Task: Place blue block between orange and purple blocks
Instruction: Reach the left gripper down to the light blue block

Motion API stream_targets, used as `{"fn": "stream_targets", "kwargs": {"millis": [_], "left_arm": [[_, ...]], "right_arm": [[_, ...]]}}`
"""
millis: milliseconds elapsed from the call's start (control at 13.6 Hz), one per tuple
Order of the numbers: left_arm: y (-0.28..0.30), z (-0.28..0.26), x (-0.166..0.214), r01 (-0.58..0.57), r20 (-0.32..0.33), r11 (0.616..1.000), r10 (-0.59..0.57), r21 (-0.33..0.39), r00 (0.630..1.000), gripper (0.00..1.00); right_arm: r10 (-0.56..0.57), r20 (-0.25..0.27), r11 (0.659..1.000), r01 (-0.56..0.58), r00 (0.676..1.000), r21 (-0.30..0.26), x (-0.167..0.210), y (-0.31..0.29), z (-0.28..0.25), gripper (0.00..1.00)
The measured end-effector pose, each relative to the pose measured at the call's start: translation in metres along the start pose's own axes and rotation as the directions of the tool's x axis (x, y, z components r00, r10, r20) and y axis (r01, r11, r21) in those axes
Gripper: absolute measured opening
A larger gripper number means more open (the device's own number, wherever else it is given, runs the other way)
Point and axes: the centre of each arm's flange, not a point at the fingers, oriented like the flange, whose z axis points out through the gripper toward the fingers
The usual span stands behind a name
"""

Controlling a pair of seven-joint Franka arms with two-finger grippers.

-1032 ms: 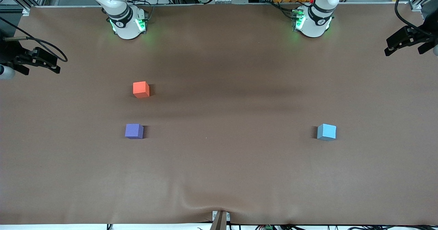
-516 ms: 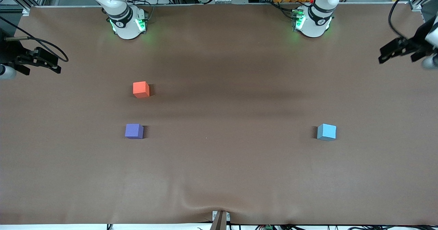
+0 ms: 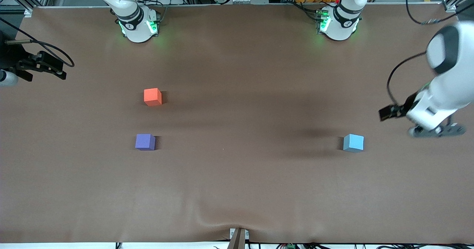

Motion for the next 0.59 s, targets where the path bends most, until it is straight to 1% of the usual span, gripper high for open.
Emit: {"fn": "stream_targets", "kwargs": {"millis": [147, 369, 590], "left_arm": [[0.005, 0.042, 0.016, -0.013, -0.016, 1.0, 0.013, 0.004, 1.0, 1.0], [0.009, 0.096, 0.029, -0.021, -0.028, 1.0, 0.021, 0.008, 0.999, 1.0], [0.021, 0.136, 0.034, -0.072, -0.02, 0.997, 0.072, 0.007, 0.997, 1.0]], "right_arm": [[0.0, 0.0, 1.0, 0.0, 1.0, 0.0, 0.0, 0.0, 0.0, 1.0], [0.0, 0.001, 1.0, 0.0, 1.0, 0.0, 0.0, 0.0, 0.0, 1.0], [0.0, 0.001, 1.0, 0.0, 1.0, 0.0, 0.0, 0.0, 0.0, 1.0]]}}
